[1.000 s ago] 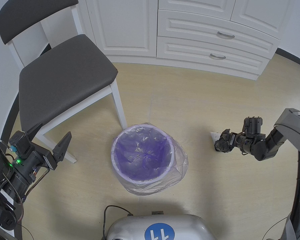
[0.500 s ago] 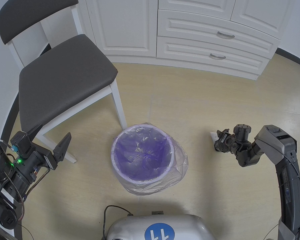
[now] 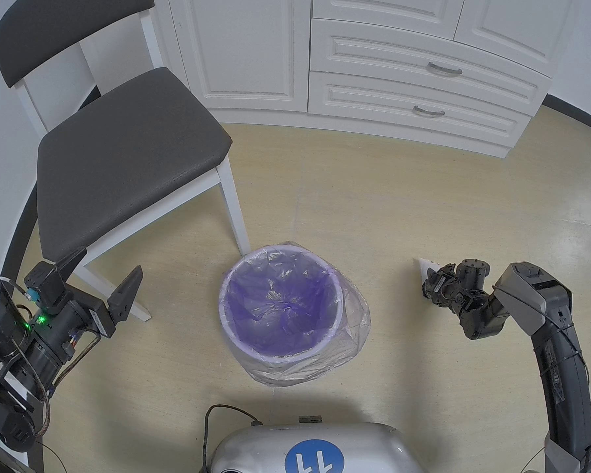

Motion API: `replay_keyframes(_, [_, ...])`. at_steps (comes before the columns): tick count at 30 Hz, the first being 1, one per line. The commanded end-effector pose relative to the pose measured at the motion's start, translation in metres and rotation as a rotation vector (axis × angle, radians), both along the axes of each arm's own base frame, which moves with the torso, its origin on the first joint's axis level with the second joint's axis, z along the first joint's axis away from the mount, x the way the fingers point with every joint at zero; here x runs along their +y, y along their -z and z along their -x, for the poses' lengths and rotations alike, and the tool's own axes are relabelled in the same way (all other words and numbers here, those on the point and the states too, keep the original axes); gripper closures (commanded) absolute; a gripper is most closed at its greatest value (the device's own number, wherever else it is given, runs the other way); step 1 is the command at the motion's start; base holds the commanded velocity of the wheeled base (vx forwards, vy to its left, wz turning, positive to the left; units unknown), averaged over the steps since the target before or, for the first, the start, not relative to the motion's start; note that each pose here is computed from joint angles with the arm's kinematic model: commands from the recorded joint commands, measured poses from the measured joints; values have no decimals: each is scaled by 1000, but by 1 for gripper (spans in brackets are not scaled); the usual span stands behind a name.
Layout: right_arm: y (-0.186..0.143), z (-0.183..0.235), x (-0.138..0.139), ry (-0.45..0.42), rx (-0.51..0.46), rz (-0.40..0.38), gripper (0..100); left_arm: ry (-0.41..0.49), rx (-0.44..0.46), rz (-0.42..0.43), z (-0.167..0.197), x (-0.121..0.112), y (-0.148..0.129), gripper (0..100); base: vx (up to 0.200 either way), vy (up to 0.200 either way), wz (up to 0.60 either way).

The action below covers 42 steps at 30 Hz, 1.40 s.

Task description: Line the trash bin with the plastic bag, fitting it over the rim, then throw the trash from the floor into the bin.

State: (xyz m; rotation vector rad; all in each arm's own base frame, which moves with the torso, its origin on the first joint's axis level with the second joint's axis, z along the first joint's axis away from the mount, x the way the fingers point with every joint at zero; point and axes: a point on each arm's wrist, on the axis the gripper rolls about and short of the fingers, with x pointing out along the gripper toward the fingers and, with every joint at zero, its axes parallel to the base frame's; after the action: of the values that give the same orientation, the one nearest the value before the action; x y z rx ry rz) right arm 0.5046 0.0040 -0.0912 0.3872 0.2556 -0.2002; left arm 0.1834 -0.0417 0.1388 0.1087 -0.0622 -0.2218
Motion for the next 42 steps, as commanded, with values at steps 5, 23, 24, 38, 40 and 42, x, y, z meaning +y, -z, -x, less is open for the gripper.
replay_keyframes(5, [4, 1, -2, 4, 14, 2, 0, 1, 6, -2, 0, 0, 1, 0, 0, 0, 0])
replay_keyframes(23, [5, 0, -3, 4, 32, 0, 100, 2, 12, -3, 0, 0, 2, 0, 0, 0, 0])
replay_keyframes(24, [5, 0, -3, 3, 49, 3, 100, 2, 11, -3, 0, 0, 2, 0, 0, 0, 0])
replay_keyframes(38, [13, -14, 6, 21, 158, 74, 100, 7, 25, -8, 0, -1, 5, 0, 0, 0, 0])
replay_keyframes(40, [23, -15, 17, 10, 167, 74, 100, 7, 27, -13, 1, -1, 6, 0, 0, 0, 0])
replay_keyframes(42, [25, -13, 23, 6, 192, 83, 100, 4, 28, -30, 2, -1, 7, 0, 0, 0, 0])
